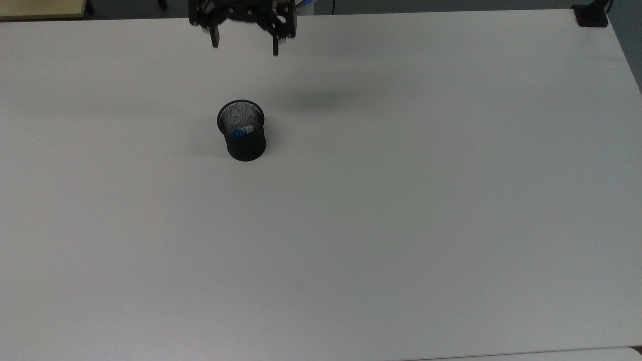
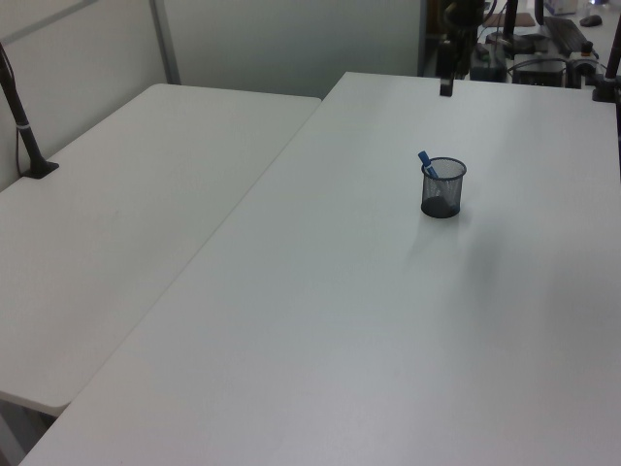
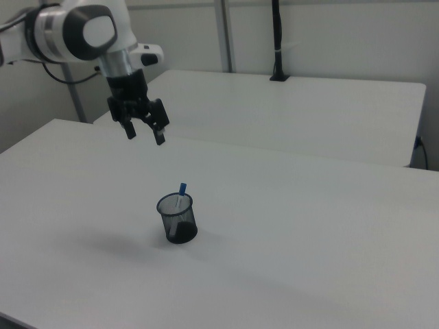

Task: Remove the marker
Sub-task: 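Lower the gripper over the cup and close on the blue marker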

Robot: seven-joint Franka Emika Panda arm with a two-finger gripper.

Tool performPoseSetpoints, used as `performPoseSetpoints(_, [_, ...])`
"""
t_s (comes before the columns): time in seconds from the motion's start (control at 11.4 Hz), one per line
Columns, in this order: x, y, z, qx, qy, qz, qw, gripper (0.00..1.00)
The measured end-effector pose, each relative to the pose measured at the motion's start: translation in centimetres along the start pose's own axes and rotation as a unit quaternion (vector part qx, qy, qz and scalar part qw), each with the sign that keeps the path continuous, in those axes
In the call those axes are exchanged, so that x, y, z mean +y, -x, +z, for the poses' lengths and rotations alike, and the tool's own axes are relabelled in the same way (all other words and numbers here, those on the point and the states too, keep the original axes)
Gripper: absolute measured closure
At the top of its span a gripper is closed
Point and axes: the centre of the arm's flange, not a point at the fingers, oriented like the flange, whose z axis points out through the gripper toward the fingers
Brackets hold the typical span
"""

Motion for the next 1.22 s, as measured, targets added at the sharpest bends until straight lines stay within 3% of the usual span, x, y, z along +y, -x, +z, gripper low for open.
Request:
performPoseSetpoints(0.35, [1.3, -3.3, 6.2, -0.01, 0.0, 0.011, 0.9999, 0.0])
performPoseSetpoints(0.44, [1.3, -3.9, 7.8, -0.01, 0.0, 0.005, 0.9999, 0.05])
performPoseSetpoints(0.52, [1.1, -4.3, 9.6, -0.009, -0.001, -0.004, 0.9999, 0.19])
performPoseSetpoints(0.7, [1.5, -4.6, 12.6, -0.015, -0.001, -0.013, 0.9998, 0.32])
performPoseSetpoints(0.79, [1.9, -4.7, 13.6, -0.014, -0.002, -0.013, 0.9998, 0.44])
performPoseSetpoints(1.22, [2.1, -5.7, 15.8, -0.002, -0.003, -0.016, 0.9999, 0.53])
